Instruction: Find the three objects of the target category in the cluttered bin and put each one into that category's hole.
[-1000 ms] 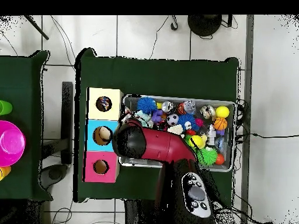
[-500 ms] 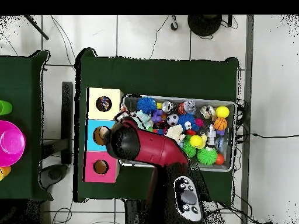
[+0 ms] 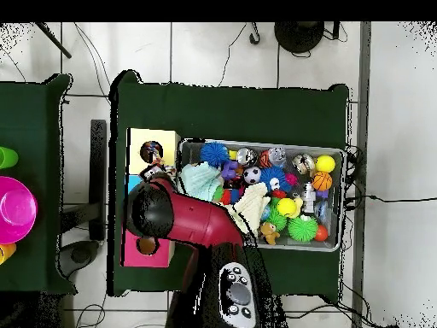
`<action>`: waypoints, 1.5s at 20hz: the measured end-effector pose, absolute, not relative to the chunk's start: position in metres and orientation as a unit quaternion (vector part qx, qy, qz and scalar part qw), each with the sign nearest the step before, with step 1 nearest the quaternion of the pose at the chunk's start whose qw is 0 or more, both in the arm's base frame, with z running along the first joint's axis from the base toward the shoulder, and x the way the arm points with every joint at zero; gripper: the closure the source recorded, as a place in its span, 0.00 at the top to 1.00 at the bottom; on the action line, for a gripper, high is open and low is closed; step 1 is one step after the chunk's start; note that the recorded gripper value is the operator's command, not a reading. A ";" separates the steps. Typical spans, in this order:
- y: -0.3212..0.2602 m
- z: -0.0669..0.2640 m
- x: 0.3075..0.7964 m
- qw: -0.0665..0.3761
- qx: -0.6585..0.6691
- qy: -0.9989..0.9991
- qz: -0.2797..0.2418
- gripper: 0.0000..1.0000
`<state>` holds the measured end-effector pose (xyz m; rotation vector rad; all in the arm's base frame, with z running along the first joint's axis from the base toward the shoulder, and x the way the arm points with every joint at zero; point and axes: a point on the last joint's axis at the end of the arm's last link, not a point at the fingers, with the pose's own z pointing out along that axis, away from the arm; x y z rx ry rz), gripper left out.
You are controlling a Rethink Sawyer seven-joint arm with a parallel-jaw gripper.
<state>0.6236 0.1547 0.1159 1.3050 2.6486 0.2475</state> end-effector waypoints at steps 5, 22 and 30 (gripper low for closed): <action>0.183 0.117 0.618 0.085 0.439 0.890 0.086 0.00; 0.225 0.090 0.614 0.070 0.462 0.881 0.080 0.00; 0.192 0.091 0.627 0.077 0.483 0.869 0.077 0.00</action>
